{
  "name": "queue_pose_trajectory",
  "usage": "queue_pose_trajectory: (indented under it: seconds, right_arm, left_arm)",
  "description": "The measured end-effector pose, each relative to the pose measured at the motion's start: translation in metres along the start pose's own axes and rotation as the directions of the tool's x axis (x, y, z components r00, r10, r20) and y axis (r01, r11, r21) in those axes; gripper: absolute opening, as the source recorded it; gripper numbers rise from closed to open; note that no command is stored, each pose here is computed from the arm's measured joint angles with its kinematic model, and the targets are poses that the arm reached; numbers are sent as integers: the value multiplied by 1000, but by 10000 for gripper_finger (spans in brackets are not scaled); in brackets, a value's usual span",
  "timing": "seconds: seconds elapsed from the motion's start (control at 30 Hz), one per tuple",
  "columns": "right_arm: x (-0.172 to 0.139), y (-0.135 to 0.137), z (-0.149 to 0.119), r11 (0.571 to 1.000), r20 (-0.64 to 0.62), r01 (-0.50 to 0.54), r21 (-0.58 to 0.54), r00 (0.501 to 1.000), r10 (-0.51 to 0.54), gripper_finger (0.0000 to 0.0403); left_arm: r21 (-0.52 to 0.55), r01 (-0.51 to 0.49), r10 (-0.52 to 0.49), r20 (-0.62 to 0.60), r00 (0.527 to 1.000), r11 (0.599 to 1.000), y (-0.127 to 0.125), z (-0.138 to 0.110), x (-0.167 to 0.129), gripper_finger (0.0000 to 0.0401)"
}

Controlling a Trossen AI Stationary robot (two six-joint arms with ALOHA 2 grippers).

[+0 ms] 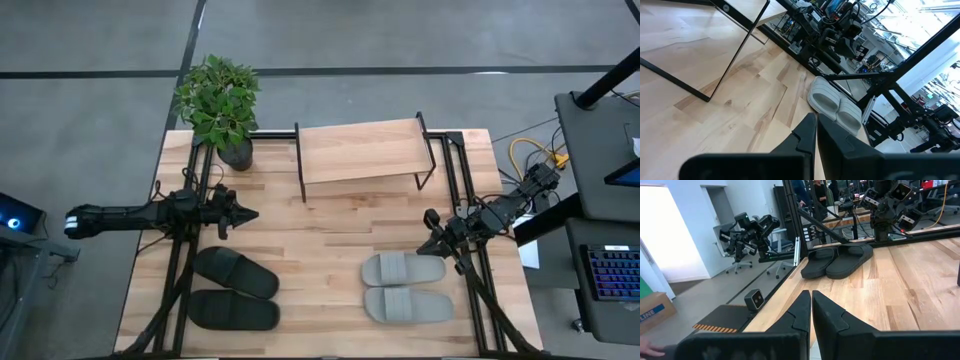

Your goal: Pick and place slides into the shelf

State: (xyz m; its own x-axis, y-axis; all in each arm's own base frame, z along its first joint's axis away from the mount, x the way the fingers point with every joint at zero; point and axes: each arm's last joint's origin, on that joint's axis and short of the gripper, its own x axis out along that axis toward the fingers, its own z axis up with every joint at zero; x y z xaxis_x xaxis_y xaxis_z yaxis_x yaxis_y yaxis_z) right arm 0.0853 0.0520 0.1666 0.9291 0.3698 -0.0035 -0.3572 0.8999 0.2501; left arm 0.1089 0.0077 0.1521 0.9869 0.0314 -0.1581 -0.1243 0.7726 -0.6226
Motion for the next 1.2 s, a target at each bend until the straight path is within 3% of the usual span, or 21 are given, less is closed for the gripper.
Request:
queue_pose_trajectory:
  seconds: [1.03, 1.2]
  right_arm:
    - [0, 0, 0, 1000, 0, 0, 0, 1000, 0, 9]
    - [0, 0, 0, 1000, 0, 0, 0, 1000, 0, 9]
  left_arm:
    - [0, 0, 0, 0, 1000, 1000, 0, 0, 0, 0]
    - [56, -5, 4, 4, 1000, 998, 0, 0, 0, 0]
